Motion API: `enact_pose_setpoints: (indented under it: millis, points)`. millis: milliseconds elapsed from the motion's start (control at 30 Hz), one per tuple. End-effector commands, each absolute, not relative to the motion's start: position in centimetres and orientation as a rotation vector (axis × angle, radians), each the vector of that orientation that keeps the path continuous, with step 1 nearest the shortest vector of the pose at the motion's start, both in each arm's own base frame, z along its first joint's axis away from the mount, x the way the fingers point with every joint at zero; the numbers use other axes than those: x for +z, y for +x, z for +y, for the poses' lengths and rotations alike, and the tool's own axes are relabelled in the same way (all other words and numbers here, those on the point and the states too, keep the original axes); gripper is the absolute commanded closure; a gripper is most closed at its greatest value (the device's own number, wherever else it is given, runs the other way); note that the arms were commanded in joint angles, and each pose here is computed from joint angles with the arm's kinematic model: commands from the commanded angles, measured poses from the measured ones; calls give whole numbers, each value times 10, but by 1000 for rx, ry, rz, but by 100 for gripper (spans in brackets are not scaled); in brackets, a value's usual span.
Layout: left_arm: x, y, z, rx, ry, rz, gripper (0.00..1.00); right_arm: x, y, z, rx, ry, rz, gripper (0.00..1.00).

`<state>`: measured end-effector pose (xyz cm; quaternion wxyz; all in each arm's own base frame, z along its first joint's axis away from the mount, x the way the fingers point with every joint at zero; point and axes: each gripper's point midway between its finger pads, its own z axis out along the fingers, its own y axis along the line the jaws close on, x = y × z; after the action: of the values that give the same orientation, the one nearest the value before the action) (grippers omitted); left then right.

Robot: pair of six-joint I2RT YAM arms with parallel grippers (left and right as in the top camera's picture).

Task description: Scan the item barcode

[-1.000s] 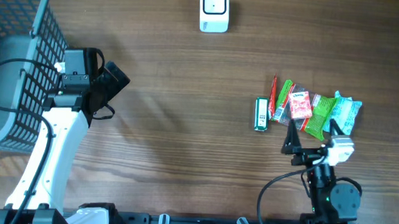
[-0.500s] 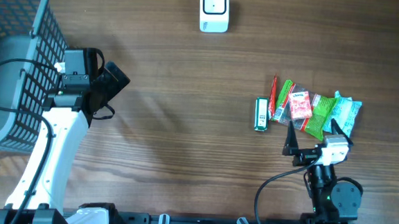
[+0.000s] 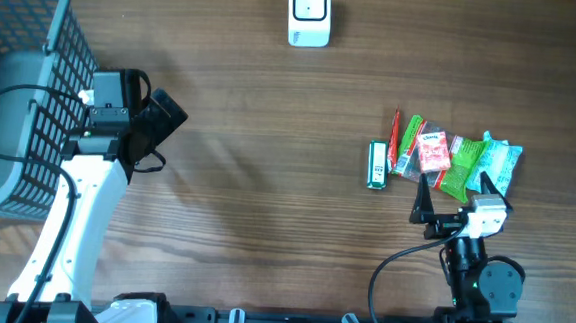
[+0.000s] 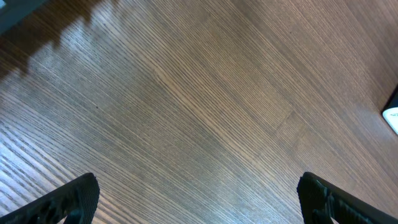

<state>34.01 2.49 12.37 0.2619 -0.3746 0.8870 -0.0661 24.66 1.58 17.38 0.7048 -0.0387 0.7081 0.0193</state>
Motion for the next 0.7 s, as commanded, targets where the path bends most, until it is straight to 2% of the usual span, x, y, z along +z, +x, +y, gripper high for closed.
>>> enact_pose_setpoints:
  millis: [0, 500, 667]
  points:
    - [124, 341, 27, -155, -1000, 2400, 0, 176, 246, 13, 40, -70, 1566, 0]
    - [124, 341, 27, -155, -1001, 2399, 0, 176, 246, 13, 39, -70, 1566, 0]
    - [148, 338, 27, -185, -977, 2332, 0, 176, 246, 13, 39, -70, 1566, 0]
